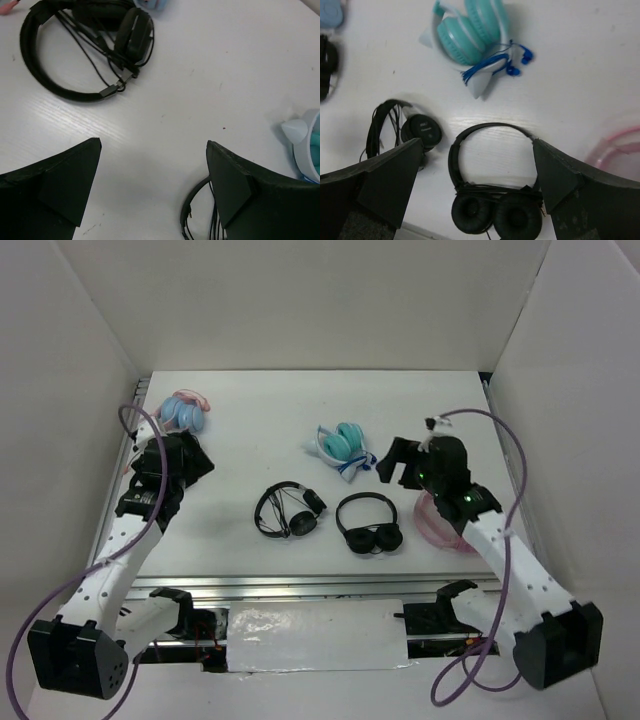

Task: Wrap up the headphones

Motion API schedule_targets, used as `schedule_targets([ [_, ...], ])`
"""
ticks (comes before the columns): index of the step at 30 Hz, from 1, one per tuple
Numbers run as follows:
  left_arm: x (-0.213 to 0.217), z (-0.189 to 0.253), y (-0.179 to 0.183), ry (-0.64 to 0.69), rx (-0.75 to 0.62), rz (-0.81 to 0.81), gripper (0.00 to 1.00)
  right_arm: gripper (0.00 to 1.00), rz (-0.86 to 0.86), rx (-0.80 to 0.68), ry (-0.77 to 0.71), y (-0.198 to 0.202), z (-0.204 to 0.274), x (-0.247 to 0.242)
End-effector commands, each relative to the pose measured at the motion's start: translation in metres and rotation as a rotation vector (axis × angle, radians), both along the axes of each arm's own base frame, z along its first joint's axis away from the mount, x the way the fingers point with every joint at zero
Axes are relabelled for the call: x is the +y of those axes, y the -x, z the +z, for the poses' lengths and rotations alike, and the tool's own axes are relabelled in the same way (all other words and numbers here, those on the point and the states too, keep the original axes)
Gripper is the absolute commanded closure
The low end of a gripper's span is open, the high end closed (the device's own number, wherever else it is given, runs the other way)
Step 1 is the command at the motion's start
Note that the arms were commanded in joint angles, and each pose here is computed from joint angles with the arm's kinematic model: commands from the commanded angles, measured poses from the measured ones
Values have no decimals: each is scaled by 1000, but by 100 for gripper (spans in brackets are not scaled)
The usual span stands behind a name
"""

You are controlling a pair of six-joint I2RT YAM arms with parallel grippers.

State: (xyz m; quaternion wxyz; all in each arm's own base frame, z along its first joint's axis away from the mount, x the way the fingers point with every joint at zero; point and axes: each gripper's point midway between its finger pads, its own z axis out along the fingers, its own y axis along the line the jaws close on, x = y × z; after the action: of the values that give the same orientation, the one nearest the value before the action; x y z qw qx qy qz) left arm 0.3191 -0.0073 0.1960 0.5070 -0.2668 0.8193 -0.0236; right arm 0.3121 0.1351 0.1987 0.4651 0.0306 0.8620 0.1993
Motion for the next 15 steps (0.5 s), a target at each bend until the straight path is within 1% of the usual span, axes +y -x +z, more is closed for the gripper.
schedule_targets([
  [1,15,9,6,82,19,87,1,0,-154,-65,-81,12,7,-34],
  [3,21,8,9,82,25,121,1,0,-234,-114,-84,19,13,-57],
  [4,21,8,8,85,15,123,1,0,-254,-108,-87,23,9,-62],
  [5,18,6,7,92,9,95,1,0,-263,-130,-102,29,15,-65],
  [10,18,4,4,125,-19,82,1,0,-288,-197,-126,40,31,-74],
  [15,24,8,11,107,-60,96,1,0,-403,-261,-131,47,46,-96],
])
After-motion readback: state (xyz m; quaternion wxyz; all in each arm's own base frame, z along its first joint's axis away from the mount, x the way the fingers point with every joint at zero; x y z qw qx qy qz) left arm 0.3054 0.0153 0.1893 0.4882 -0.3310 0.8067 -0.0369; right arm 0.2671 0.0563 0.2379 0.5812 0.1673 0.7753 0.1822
